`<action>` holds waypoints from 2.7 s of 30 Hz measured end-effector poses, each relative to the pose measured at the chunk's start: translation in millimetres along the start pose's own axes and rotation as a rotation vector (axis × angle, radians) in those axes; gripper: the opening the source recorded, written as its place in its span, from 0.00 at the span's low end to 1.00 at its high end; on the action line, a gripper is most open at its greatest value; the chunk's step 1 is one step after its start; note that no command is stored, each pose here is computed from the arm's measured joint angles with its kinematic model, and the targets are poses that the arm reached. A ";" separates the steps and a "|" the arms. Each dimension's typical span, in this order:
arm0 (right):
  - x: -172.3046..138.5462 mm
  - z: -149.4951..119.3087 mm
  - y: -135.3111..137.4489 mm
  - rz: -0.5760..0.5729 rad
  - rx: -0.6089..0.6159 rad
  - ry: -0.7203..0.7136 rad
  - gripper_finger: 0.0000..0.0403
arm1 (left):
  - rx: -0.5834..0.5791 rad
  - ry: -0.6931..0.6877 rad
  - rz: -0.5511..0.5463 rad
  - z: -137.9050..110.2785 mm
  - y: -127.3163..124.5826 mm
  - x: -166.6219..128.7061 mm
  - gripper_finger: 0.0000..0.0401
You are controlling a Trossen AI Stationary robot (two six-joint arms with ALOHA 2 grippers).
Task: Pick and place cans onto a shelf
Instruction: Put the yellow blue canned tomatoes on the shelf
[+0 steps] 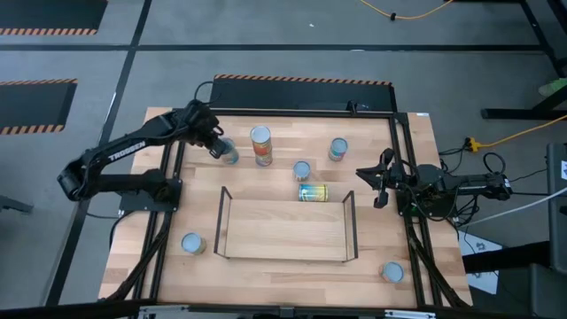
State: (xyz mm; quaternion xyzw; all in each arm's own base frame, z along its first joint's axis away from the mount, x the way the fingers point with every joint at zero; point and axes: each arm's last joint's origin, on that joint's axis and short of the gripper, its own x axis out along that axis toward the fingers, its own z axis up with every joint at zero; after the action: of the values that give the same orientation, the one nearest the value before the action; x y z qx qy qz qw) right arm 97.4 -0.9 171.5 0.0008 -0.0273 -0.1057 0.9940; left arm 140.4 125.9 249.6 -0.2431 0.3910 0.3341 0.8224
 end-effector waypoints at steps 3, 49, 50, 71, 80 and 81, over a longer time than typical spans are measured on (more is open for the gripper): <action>0.0 0.0 0.0 0.000 0.000 0.000 0.12 | -0.034 -0.038 -0.050 -2.1 -4.4 -11.0 0.00; 0.0 -0.2 0.0 0.000 -0.004 0.000 0.12 | -0.270 -0.078 -0.572 -37.5 -134.2 -65.2 0.00; 0.0 -0.2 0.0 0.000 -0.004 0.000 0.12 | -0.262 -0.077 -0.572 -35.9 -138.5 -66.5 0.00; 0.0 -0.2 0.0 0.000 -0.001 0.001 0.12 | -0.021 0.150 -0.207 -23.4 -216.4 -59.1 0.00; 0.0 -0.2 0.0 0.001 0.000 0.000 0.12 | 0.023 0.217 -0.063 -33.7 -216.3 -43.1 0.00; 0.0 -0.3 0.0 0.000 0.000 0.001 0.12 | 0.026 0.215 -0.053 -34.1 -216.6 -41.5 0.00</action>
State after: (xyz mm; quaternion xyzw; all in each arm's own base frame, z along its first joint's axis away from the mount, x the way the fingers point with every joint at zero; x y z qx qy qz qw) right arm 97.4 -0.9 171.3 0.0009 -0.0270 -0.1056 0.9940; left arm 264.6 -54.1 293.4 -0.2772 0.4746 0.2792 0.7874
